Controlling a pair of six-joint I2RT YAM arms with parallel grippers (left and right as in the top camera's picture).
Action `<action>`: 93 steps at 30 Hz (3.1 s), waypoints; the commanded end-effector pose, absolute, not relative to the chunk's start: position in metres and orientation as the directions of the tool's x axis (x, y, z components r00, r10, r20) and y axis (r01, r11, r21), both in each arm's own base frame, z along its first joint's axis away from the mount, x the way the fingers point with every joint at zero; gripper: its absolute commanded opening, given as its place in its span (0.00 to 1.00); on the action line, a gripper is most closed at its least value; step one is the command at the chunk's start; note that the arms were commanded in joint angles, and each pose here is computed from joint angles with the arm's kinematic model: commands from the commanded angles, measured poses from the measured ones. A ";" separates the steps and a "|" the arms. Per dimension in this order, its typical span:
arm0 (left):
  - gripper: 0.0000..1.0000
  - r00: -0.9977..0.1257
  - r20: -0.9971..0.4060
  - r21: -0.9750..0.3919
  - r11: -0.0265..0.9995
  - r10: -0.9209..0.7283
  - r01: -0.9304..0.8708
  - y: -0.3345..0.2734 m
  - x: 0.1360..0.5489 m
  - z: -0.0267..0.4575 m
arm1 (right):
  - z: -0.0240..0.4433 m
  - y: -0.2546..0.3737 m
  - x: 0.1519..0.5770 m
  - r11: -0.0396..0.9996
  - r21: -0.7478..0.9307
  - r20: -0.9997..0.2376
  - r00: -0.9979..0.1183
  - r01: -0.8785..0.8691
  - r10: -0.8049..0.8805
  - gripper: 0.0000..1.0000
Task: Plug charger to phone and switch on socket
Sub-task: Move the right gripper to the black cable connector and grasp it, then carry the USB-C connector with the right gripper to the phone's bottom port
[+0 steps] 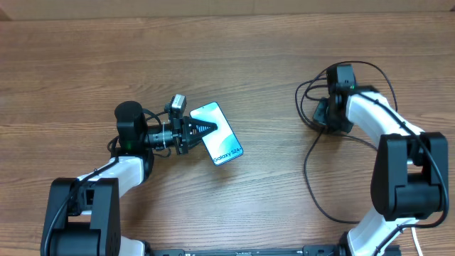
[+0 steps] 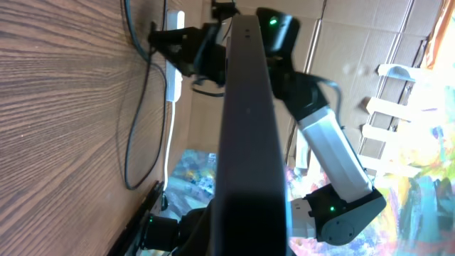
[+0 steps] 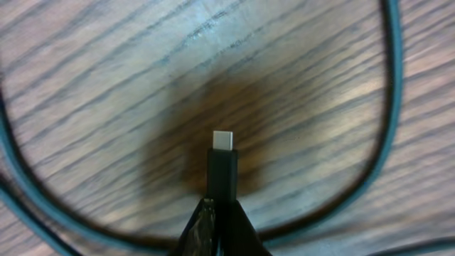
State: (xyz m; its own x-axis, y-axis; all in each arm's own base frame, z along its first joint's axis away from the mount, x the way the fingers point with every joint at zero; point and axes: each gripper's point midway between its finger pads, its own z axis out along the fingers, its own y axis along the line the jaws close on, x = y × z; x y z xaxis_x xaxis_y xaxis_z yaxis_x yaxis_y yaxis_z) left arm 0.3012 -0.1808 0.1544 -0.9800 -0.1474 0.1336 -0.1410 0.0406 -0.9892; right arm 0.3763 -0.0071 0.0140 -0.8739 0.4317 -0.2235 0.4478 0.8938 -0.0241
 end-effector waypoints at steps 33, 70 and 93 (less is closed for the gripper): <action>0.04 -0.998 -0.030 -1.000 -0.002 0.053 0.030 -0.189 0.384 0.200 | 0.207 0.215 0.202 0.832 0.435 -0.336 -0.919 -0.345 -0.206 0.04; 0.04 -0.992 -0.103 -0.995 -0.007 0.066 0.103 -0.200 0.382 0.205 | 0.192 0.263 0.257 0.816 0.386 -0.512 -0.836 -0.429 -0.198 0.04; 0.04 -0.993 -0.103 -0.995 -0.004 0.049 0.103 -0.203 0.384 0.204 | 0.194 0.265 0.260 0.812 0.390 -0.525 -0.829 -0.434 -0.191 0.04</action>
State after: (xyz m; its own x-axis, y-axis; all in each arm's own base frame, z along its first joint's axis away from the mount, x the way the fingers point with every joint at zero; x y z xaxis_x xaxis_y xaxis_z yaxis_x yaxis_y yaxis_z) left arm 0.3837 -0.1976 0.1941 -0.9983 0.0422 -0.0403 0.0404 0.0000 -0.9992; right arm 0.2596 0.2642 0.1911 -0.8390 -0.1906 -0.5097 -0.4245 0.8153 0.3939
